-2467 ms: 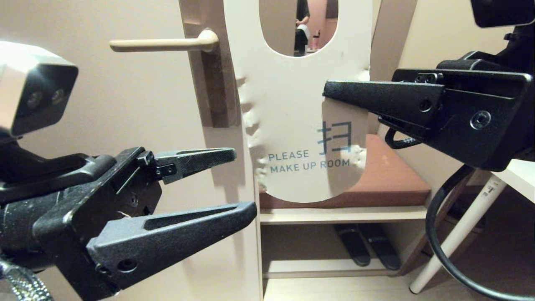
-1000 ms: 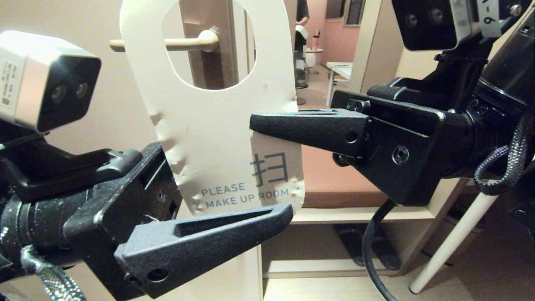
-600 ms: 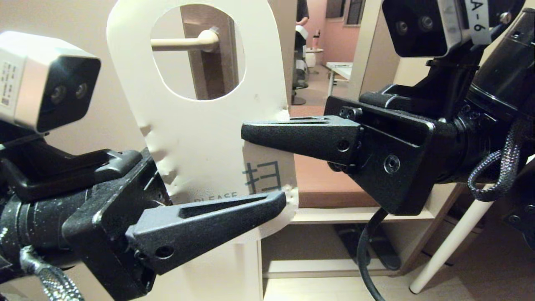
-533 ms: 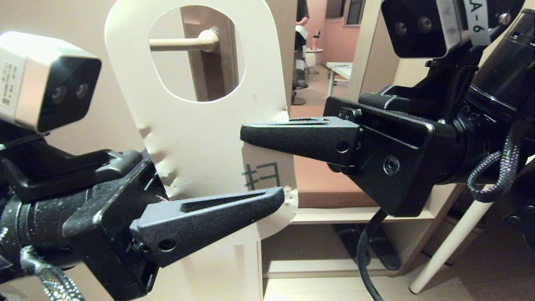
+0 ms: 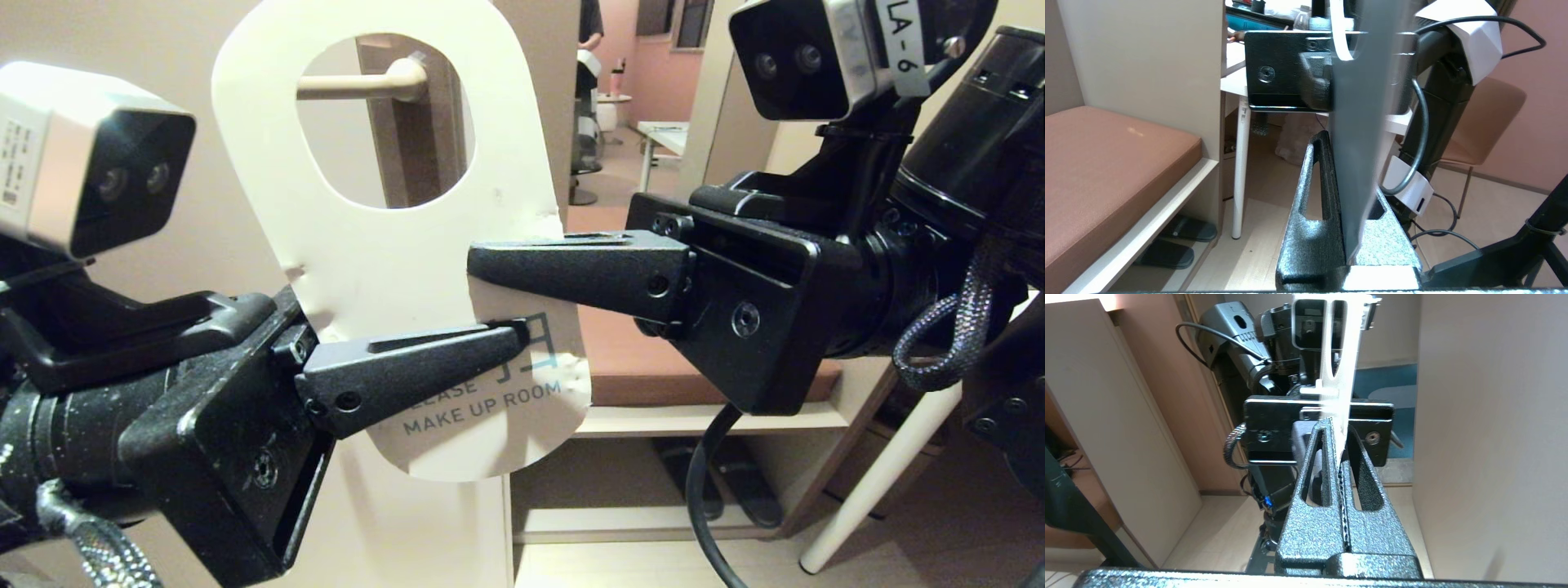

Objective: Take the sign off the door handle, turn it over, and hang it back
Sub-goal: Hand it to the other hand

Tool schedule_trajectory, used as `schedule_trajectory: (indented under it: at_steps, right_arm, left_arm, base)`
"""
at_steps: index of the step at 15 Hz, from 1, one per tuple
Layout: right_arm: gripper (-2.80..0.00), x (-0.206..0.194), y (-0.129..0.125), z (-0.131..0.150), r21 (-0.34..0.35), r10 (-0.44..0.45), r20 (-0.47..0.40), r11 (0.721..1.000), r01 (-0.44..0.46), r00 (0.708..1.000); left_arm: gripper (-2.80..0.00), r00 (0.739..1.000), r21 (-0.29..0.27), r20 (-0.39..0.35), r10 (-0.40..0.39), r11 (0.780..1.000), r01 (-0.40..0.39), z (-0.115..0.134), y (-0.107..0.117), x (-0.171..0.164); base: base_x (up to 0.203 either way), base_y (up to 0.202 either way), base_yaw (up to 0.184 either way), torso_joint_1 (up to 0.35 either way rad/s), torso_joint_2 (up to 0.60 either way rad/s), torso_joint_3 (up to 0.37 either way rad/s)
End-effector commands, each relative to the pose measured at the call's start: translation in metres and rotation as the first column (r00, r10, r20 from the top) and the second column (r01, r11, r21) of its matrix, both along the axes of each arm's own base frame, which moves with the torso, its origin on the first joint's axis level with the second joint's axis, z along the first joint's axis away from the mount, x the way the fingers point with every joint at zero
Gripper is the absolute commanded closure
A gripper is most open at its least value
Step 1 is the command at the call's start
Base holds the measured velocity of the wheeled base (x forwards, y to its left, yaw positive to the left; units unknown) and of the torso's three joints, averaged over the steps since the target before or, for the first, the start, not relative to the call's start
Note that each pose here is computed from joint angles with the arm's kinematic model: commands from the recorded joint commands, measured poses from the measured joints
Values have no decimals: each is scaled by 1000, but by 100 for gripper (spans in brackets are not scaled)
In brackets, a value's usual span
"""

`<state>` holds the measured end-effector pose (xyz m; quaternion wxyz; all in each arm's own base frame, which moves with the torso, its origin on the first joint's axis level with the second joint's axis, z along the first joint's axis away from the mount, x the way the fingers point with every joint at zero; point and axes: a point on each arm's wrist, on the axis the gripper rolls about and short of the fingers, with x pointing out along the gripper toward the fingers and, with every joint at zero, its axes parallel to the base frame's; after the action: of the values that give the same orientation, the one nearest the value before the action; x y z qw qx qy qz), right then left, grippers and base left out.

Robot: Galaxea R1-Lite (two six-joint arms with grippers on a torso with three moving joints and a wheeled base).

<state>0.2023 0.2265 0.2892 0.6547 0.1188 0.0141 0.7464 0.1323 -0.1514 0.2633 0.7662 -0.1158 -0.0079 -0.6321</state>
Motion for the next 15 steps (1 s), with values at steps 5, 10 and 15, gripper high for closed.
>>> schedule_trajectory:
  at_steps: [5,10,15]
  right_arm:
    - [0,4,4,-1,29,6,27,1000,-7,1000]
    - [-280,4,4,-1,31,1,29,1000,-2,1000]
    - [-280,12,-1,-2,38,-76,14,996,75,997]
  left_arm:
    - [0,998,2,-29,-49,999,49,-4,-4,-8]
    - [0,998,6,-33,-48,999,48,-6,-4,-8]
    - [0,998,7,-35,-44,999,45,-7,-2,-9]
  base:
    - [0,0,0,0,0,0]
    - [0,0,0,0,0,0]
    - [0,0,0,0,0,0]
